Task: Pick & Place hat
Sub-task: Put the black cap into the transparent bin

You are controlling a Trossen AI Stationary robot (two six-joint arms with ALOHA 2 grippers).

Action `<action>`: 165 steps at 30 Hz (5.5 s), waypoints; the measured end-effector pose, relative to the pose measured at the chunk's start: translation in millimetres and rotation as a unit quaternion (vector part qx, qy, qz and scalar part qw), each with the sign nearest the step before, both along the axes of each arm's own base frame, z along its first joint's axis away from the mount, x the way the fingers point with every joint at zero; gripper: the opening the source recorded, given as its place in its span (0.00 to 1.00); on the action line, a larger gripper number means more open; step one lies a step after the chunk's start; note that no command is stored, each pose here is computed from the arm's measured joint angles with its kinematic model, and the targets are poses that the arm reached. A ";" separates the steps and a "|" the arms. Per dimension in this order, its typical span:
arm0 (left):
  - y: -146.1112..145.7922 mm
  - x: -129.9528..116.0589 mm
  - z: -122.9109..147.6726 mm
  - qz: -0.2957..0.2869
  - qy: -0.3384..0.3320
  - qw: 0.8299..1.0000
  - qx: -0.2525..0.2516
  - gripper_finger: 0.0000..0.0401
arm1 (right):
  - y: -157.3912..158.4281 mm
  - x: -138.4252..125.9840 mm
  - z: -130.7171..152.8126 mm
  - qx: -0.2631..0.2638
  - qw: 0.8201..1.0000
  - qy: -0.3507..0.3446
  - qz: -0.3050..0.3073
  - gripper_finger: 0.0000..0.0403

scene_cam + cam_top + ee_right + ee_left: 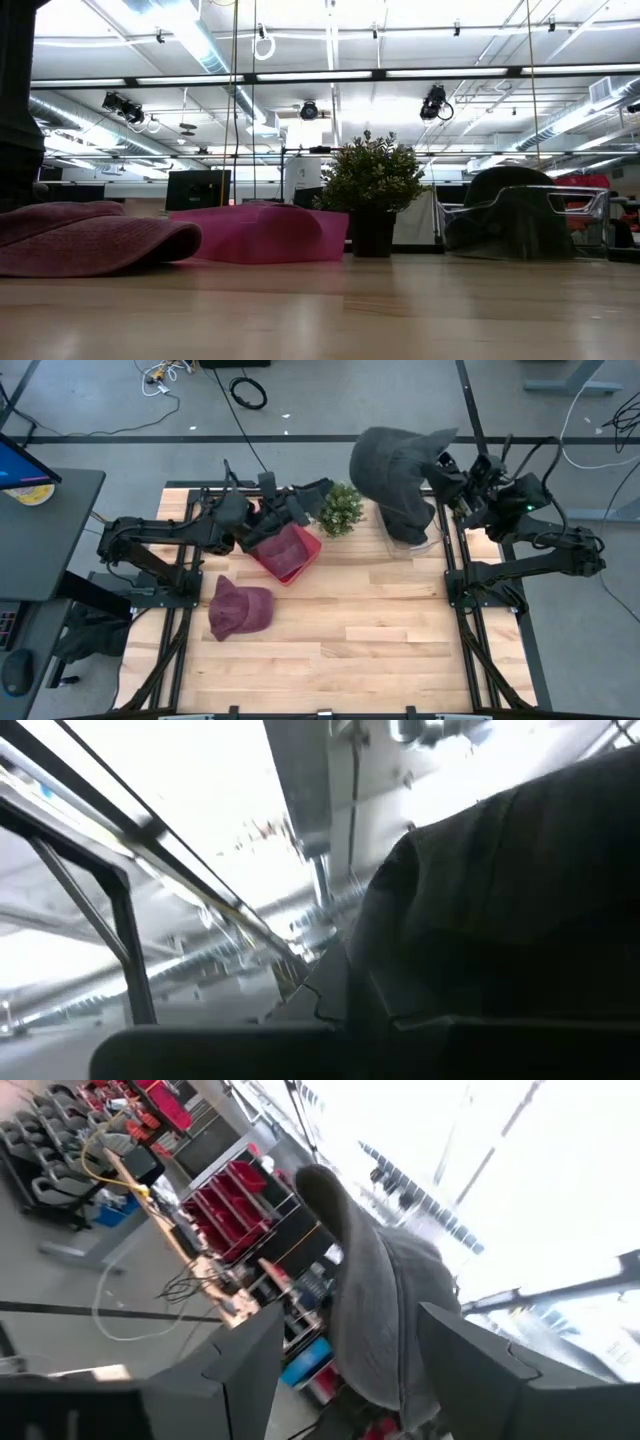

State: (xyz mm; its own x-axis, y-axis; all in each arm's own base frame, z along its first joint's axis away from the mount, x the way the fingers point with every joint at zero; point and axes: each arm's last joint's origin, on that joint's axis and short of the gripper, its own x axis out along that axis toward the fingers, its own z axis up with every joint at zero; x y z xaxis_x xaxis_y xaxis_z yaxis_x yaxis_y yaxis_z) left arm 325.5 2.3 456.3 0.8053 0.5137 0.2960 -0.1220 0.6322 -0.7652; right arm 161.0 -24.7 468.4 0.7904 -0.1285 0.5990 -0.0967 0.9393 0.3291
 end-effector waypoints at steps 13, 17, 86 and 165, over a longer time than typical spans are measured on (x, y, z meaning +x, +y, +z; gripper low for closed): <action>2.8 8.8 -4.8 -0.021 -0.021 0.999 -0.015 0.58 | -5.4 35.3 -5.8 0.017 0.999 -0.040 0.018 0.00; 2.1 11.8 -5.5 -0.028 -0.033 0.999 -0.014 0.58 | -6.8 44.2 -9.6 0.019 0.999 -0.036 0.018 0.00; 42.5 -52.1 -42.8 -0.477 0.307 0.804 0.178 0.03 | 4.2 16.4 -65.9 -0.072 0.927 0.359 0.085 0.76; 35.6 10.5 -116.0 -0.522 0.405 0.728 0.184 0.33 | -0.1 140.7 -129.2 0.013 0.770 0.527 0.360 0.01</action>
